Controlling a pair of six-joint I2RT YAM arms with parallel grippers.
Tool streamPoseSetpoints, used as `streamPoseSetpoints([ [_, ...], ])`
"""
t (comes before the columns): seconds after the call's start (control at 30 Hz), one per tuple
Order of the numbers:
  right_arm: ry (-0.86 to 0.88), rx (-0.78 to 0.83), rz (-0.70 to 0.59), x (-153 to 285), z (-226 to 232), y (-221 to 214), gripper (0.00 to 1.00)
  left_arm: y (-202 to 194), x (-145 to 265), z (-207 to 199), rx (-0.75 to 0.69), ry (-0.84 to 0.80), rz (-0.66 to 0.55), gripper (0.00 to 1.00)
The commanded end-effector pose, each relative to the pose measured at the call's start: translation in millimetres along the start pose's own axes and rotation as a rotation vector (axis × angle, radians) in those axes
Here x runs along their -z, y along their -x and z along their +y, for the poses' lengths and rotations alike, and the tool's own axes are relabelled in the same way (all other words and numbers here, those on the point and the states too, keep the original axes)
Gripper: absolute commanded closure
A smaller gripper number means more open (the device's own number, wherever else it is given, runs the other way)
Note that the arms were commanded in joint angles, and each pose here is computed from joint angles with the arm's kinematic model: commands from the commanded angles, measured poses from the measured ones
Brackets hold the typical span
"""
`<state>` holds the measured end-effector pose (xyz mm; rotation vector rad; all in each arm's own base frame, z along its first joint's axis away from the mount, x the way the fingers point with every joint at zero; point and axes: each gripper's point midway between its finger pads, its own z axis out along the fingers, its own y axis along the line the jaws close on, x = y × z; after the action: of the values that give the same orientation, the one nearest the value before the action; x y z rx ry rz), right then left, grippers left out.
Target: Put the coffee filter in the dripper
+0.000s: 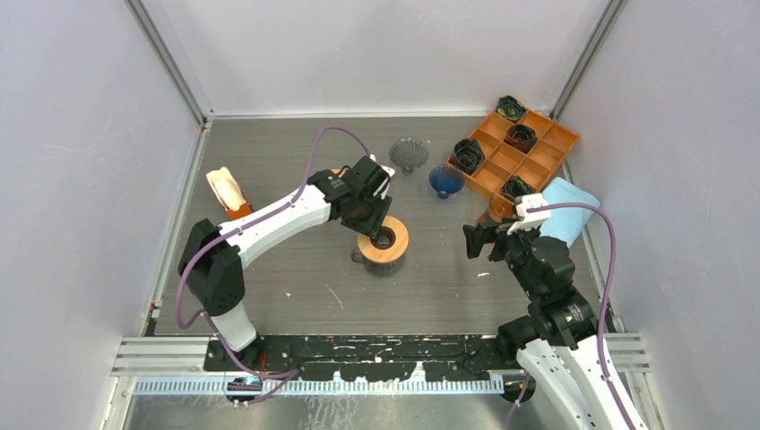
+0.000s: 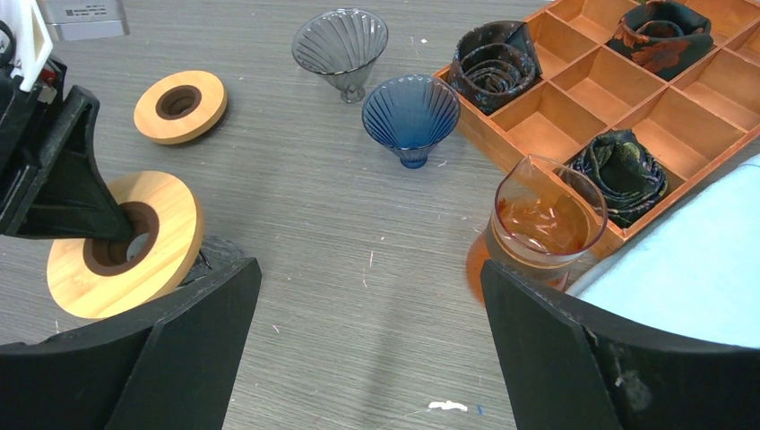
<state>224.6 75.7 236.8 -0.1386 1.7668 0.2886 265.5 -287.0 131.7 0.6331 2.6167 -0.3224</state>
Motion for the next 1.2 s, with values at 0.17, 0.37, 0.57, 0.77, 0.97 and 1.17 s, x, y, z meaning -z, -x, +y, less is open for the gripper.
streamPoseSetpoints([
  [0.17, 0.017, 0.005, -0.058, 0.2, 4.5, 21.5, 0.00, 31.7, 0.1, -14.1, -0.020, -0.043, -0.079, 0.93],
  [0.37, 0.018, 0.005, -0.056, 0.0, 4.6, 20.8, 0.00, 28.2, -8.5, -15.3, -0.028, -0.044, -0.051, 0.92],
  [0.57, 0.020, 0.005, -0.057, 0.0, 4.8, 21.1, 0.00, 24.4, -9.1, -13.1, -0.032, -0.032, -0.036, 0.90],
  [0.77, 0.024, 0.006, -0.052, -0.5, 5.7, 19.9, 0.00, 21.7, -8.1, -8.2, -0.045, -0.006, -0.025, 0.88],
  [0.97, 0.029, 0.006, -0.059, 0.8, 6.7, 21.7, 0.00, 23.3, -6.8, -7.0, -0.047, -0.001, -0.030, 0.83],
  [1.17, 0.035, 0.006, -0.058, 0.7, 7.6, 21.7, 0.00, 21.0, -10.3, -6.5, -0.047, 0.003, -0.020, 0.72],
])
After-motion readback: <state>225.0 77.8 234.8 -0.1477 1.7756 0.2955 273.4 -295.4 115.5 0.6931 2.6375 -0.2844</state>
